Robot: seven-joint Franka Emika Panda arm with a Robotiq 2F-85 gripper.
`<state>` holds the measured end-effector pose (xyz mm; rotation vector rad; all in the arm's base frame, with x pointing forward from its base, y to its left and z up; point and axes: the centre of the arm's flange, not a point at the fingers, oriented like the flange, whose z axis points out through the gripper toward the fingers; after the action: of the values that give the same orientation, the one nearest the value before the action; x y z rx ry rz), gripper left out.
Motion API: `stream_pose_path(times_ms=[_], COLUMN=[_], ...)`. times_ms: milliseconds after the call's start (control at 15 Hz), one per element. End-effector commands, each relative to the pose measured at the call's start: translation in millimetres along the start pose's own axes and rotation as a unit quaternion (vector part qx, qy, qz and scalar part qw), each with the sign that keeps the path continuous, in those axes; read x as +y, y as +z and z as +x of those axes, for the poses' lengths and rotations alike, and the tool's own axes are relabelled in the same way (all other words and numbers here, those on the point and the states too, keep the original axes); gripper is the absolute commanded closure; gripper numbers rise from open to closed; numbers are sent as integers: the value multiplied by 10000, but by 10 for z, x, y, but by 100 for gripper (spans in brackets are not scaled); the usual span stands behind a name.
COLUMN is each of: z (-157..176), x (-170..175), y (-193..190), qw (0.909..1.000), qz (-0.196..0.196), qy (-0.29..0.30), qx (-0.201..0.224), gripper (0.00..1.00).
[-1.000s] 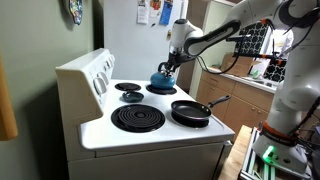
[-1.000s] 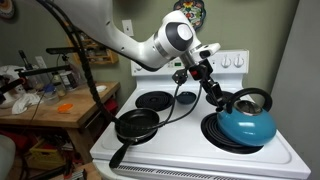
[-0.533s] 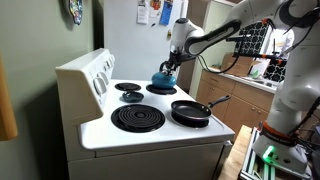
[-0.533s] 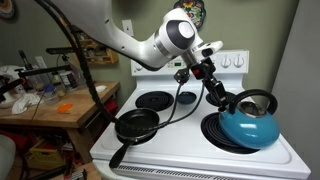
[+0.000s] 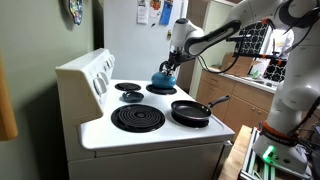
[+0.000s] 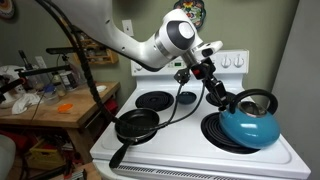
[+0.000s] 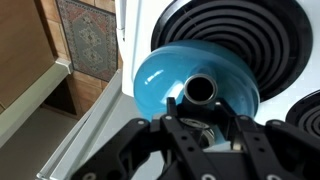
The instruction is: Open the cap from the spout of the blue kettle
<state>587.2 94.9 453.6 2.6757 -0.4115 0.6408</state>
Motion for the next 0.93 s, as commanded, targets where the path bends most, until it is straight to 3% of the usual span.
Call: stream_pose_path(times_ms=[0, 867], z=[19, -66], x=[19, -185], y=[-18, 173], qw=[9999, 9996], qz=[-1, 159], qy=[-51, -230], qx=[155, -42], gripper=[83, 83])
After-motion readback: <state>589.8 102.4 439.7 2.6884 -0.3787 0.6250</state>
